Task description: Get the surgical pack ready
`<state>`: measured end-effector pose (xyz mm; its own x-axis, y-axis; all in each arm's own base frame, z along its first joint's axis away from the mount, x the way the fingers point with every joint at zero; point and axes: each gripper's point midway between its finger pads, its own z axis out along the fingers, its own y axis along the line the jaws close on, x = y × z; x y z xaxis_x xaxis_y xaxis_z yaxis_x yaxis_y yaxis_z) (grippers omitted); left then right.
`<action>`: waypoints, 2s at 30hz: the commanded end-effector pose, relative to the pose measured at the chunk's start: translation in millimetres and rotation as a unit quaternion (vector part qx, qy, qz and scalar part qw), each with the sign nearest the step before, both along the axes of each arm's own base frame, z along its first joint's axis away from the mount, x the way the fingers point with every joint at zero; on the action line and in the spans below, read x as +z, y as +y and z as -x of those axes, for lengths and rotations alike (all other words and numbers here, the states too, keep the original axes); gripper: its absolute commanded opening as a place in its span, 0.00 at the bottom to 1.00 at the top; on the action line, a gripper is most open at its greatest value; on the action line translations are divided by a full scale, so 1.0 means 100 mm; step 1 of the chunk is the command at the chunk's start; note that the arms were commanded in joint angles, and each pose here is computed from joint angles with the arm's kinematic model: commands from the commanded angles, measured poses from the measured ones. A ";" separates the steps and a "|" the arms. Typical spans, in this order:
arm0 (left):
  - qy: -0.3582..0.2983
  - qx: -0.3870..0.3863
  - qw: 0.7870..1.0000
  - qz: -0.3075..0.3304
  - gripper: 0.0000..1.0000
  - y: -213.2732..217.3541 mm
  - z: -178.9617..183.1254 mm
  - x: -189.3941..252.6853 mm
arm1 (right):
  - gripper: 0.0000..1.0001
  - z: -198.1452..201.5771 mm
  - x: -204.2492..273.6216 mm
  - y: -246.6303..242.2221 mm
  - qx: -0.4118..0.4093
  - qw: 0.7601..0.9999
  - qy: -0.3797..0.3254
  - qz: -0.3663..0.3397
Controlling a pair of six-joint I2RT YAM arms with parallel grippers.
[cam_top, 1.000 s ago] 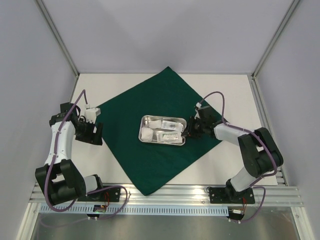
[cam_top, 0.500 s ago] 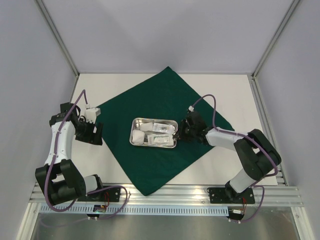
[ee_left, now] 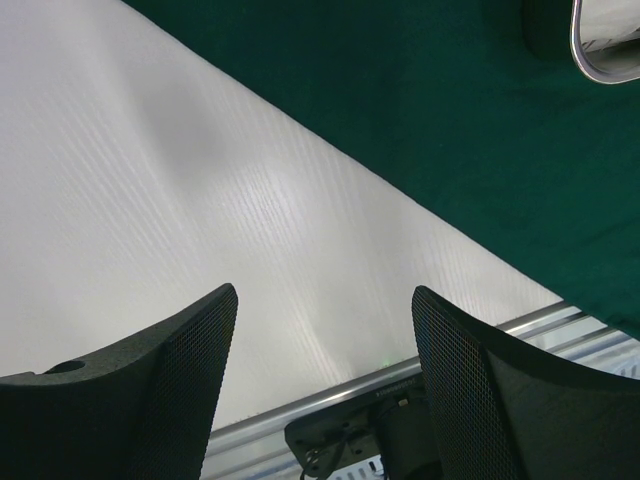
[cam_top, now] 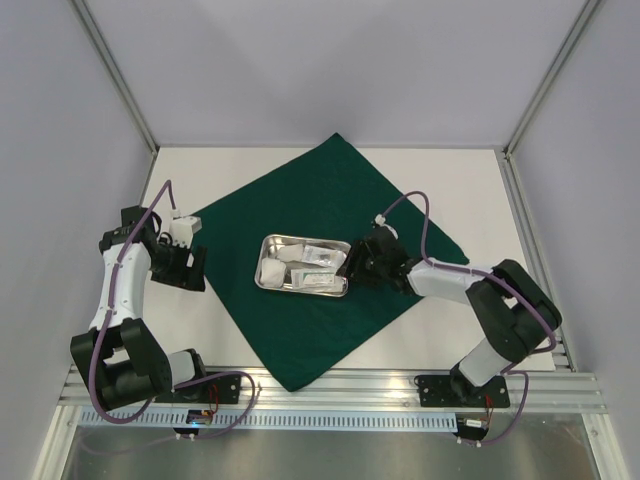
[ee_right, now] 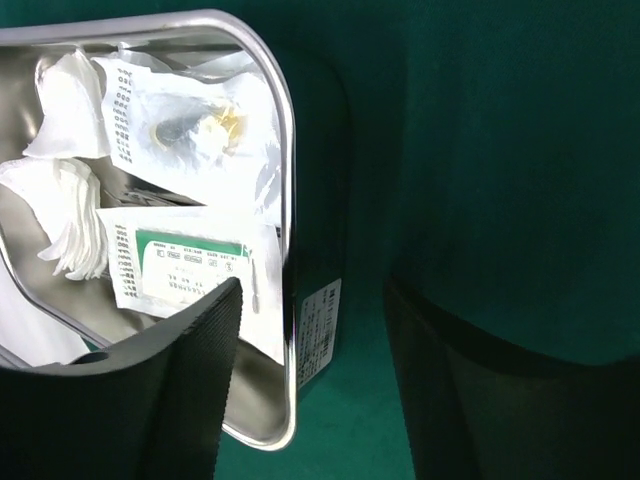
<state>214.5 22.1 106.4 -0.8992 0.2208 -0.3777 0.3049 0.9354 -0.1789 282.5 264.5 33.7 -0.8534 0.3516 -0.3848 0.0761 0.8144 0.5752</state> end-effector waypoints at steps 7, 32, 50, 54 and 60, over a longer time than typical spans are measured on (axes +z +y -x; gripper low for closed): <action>-0.022 -0.001 1.000 -0.023 0.80 0.06 0.00 0.08 | 1.00 -0.06 0.92 -0.31 -0.010 0.982 -0.159 0.103; -0.036 0.039 0.988 -0.148 0.89 0.21 0.94 0.19 | 1.00 2.16 1.26 0.23 0.441 0.802 -0.403 0.010; -0.048 0.083 0.979 -0.179 0.89 0.33 0.96 0.25 | 0.87 2.81 0.28 1.39 0.580 0.671 -0.436 0.155; -0.050 0.081 0.979 -0.179 0.89 0.33 0.96 0.26 | 0.73 2.76 0.12 1.46 0.582 0.681 -0.415 0.161; -0.051 0.080 0.980 -0.178 0.89 0.32 0.96 0.25 | 0.34 2.68 -0.02 1.42 0.581 0.685 -0.400 0.184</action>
<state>118.0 53.6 126.9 -0.8975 0.2319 -0.3751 0.1728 0.9675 0.1848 11.9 395.7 25.5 0.0768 -0.6577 -0.7494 -0.9684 0.1296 -0.2131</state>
